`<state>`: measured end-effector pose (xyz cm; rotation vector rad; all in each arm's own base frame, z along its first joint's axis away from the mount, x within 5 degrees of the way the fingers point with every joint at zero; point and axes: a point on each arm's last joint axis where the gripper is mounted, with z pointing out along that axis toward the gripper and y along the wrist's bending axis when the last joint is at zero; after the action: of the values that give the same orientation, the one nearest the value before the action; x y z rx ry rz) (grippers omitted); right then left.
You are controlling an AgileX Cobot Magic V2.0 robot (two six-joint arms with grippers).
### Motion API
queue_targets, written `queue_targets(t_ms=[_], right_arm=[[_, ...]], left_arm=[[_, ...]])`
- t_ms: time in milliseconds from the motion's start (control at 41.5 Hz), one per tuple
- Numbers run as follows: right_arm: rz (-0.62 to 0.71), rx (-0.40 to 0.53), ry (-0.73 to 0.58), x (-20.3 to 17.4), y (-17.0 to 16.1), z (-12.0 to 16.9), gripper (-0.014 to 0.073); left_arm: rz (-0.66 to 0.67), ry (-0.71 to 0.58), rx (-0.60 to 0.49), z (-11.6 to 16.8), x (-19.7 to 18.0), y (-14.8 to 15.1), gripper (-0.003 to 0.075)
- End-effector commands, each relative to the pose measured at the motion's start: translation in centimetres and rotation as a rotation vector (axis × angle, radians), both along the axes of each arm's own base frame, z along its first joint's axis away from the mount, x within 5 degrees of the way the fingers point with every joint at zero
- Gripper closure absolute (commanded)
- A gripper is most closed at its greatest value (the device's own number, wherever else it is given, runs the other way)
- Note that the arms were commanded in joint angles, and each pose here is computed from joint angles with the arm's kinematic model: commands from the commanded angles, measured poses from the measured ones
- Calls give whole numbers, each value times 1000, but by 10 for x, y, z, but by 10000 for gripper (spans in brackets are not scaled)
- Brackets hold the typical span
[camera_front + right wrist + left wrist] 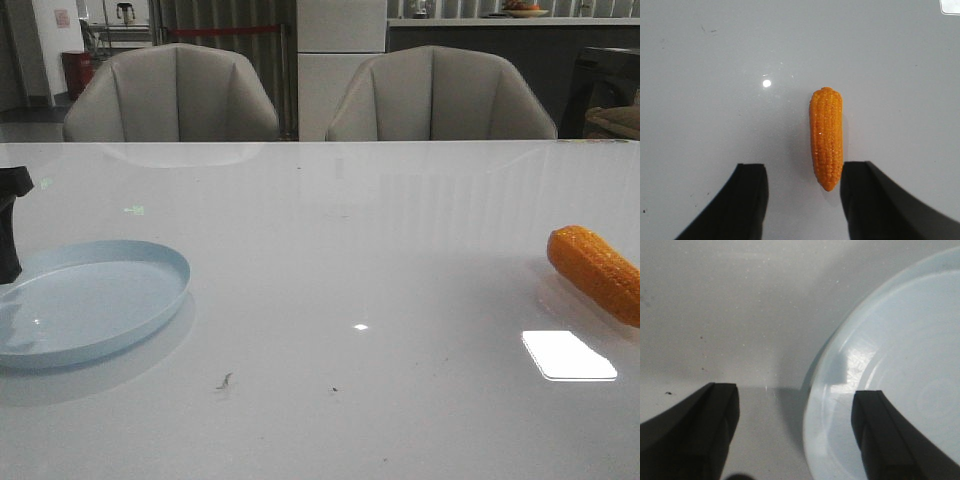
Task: Place corn on plate with both arms
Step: 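Lower the left gripper to the rim of the pale blue plate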
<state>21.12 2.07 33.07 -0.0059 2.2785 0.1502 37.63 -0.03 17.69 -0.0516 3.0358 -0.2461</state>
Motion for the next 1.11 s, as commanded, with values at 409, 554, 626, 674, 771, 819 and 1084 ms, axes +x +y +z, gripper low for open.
queue_targets(t_ms=[409, 554, 626, 674, 771, 819, 1084], right_arm=[[0, 5, -106, 2, 0, 19, 146], [0, 5, -106, 2, 0, 19, 146], [0, 5, -106, 2, 0, 19, 146], [0, 5, -106, 2, 0, 19, 146], [0, 5, -106, 2, 0, 19, 146], [0, 5, -106, 2, 0, 19, 146], [0, 5, -106, 2, 0, 19, 146]], left_arm=[[14, -80, -15, 25, 3, -3, 433], [14, -78, -15, 24, 3, -3, 407], [13, -64, -17, 20, 3, -4, 385], [12, -51, -19, 17, 3, -4, 378], [6, -9, -22, 8, 3, -6, 378], [-1, 8, -23, 5, 3, -8, 379], [-34, 6, -22, 1, 4, -21, 500]])
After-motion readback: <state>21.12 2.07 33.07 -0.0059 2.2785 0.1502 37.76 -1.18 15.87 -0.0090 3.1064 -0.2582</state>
